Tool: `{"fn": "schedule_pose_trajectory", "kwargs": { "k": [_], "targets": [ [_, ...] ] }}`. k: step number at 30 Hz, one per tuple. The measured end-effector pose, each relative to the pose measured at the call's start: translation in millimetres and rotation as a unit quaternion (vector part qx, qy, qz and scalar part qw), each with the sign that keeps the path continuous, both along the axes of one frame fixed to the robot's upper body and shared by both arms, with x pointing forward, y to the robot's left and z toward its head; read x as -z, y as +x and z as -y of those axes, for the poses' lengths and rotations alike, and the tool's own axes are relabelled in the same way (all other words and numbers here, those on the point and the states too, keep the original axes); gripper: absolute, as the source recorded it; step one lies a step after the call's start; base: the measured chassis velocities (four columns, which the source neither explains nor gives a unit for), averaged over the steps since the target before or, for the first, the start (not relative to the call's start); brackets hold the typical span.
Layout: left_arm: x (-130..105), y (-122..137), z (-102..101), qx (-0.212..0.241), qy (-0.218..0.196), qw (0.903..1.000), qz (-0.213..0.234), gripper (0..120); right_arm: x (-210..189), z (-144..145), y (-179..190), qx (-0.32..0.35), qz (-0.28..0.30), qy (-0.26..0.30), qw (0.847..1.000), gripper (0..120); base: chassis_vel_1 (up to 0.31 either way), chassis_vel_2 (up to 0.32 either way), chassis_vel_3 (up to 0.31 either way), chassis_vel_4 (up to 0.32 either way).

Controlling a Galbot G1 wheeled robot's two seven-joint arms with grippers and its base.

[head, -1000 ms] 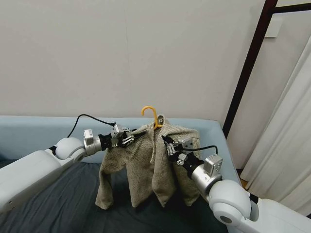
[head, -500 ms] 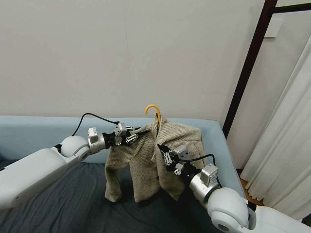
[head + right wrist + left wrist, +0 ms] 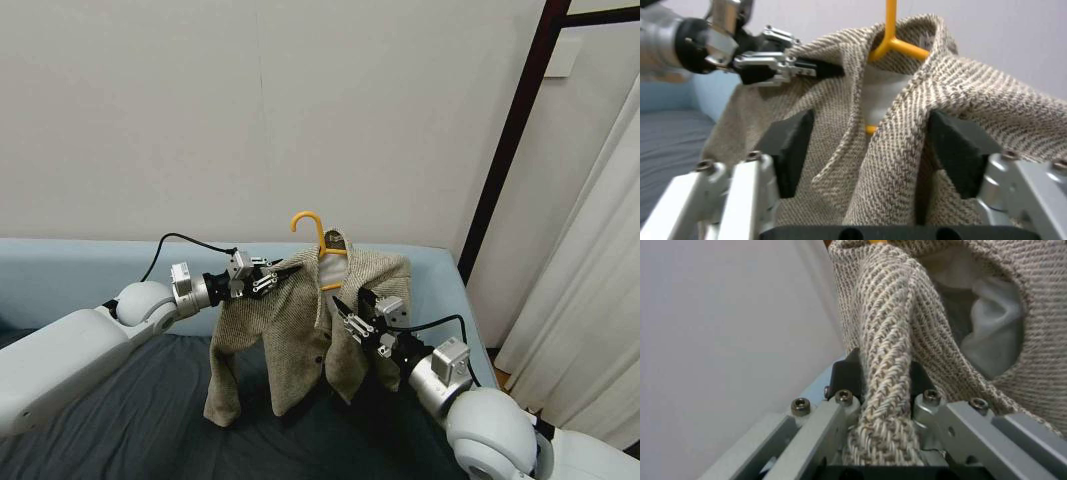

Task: Pick up the clothes from the sofa and hang them on the clothes hanger.

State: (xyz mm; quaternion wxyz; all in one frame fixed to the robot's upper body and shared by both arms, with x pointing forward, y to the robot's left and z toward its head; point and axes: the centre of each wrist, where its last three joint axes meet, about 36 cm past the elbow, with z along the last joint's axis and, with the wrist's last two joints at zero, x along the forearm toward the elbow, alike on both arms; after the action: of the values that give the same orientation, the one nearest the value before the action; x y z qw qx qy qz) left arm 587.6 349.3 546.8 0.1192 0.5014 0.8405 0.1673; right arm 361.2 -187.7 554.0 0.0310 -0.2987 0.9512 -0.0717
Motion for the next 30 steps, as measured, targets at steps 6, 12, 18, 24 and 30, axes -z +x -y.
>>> {"fn": "schedule_pose_trajectory", "kwargs": {
  "k": [6,12,18,24,30],
  "targets": [
    [2,-3,-2,-0.003,-0.009,1.0,0.004,8,-16,8,-19,-0.016,0.007,-0.003,1.0,91,0.0,0.0,0.0,0.0],
    [4,-11,-8,-0.008,-0.012,0.9999,0.004,8,-18,10,-22,0.008,0.006,-0.014,1.0,100,0.0,0.0,0.0,0.0],
    [2,-19,-14,-0.003,-0.013,0.9999,0.005,8,-23,23,-5,0.048,0.01,-0.017,0.999,100,0.0,0.0,0.0,0.0],
    [2,-24,-15,0.01,-0.018,0.9998,0.009,8,-38,61,25,0.032,0.024,-0.044,0.998,100,0.0,0.0,0.0,0.0],
    [1,-16,-3,0.042,-0.014,0.9989,0.015,8,-61,121,58,-0.008,0.035,-0.085,0.996,100,0.0,0.0,0.0,0.0]
  ]
}}
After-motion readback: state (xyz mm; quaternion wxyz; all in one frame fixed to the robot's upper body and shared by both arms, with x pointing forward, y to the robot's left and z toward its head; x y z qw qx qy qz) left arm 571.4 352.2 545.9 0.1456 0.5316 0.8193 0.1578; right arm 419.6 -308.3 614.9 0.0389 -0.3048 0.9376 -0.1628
